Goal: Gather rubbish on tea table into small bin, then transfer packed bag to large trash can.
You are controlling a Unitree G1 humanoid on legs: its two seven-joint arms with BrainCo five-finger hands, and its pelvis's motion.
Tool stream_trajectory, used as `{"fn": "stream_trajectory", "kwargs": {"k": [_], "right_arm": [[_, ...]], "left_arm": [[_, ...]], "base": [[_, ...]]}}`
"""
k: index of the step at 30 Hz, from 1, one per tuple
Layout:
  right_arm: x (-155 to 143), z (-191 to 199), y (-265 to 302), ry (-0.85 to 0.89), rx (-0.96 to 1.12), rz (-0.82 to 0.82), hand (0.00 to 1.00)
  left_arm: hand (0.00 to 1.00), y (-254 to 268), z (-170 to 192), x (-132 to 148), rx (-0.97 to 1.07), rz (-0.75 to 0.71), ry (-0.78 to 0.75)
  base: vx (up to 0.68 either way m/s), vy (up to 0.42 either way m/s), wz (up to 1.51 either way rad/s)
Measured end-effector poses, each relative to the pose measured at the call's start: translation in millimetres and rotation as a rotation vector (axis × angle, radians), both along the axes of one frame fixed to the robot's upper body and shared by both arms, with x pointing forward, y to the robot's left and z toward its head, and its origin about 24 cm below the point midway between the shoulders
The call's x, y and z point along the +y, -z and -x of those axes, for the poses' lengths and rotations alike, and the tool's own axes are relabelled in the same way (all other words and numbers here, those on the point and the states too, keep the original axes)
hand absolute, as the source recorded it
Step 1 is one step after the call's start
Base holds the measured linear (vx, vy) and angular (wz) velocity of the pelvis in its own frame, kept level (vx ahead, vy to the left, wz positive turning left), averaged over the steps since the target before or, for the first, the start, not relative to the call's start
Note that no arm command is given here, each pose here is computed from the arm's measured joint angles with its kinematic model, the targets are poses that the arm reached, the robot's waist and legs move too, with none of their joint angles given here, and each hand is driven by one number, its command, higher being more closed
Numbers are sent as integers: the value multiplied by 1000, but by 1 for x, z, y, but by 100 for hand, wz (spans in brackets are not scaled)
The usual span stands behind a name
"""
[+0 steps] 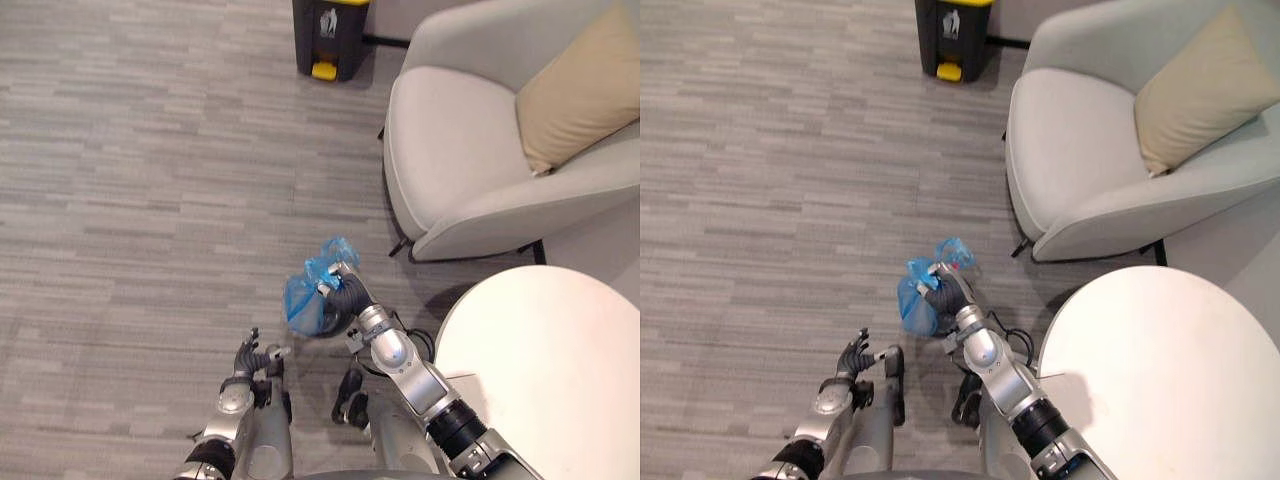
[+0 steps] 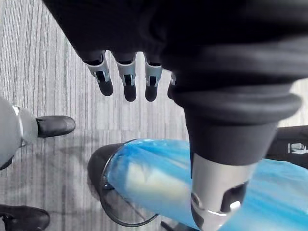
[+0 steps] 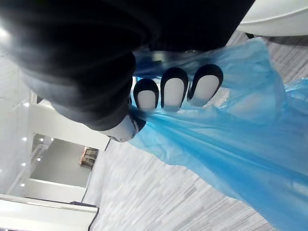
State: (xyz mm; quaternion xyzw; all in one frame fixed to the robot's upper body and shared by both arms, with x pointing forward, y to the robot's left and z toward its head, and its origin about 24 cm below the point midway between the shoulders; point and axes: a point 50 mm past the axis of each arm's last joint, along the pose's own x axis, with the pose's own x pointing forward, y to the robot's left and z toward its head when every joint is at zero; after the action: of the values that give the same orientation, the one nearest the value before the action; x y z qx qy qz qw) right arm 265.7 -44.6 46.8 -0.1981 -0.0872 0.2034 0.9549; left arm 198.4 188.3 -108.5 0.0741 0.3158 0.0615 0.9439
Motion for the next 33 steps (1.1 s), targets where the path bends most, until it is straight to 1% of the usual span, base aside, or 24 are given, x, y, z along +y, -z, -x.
{"fn": "stream_trajectory", "kwargs": {"k": [4,8,16,20,23,26,29,33], "right_arm": [[-7,7,13,-11,73,-12,100],[-7,10,16,-37,107,-37,100],[-9,11,16,-67,124,-64,100],[-13,11,16,-73,127,-59,100],[-17,12,0,-107,57,-51,100],[-19,11,-13,-126,5,-53,100],[-25,11,-19,-133,-17,-52,100],[-28,7,-28,-164,-40,-60,100]], "left_arm": [[0,9,17,2,51,-7,22],[0,14,31,3,79,-12,22],[0,4,35,3,17,-1,49],[0,-15,26,-4,-87,5,100],[0,-41,10,-14,-231,17,152],[0,-59,-1,-18,-326,16,181],[0,-71,-6,-22,-393,2,216],[0,-79,-9,-29,-434,-6,268]], "base": [[148,48,-6],[83,37,-4],[10,14,-9],[-4,9,-2],[0,0,0],[-5,-9,-5],[0,0,0],[7,-4,-2]]}}
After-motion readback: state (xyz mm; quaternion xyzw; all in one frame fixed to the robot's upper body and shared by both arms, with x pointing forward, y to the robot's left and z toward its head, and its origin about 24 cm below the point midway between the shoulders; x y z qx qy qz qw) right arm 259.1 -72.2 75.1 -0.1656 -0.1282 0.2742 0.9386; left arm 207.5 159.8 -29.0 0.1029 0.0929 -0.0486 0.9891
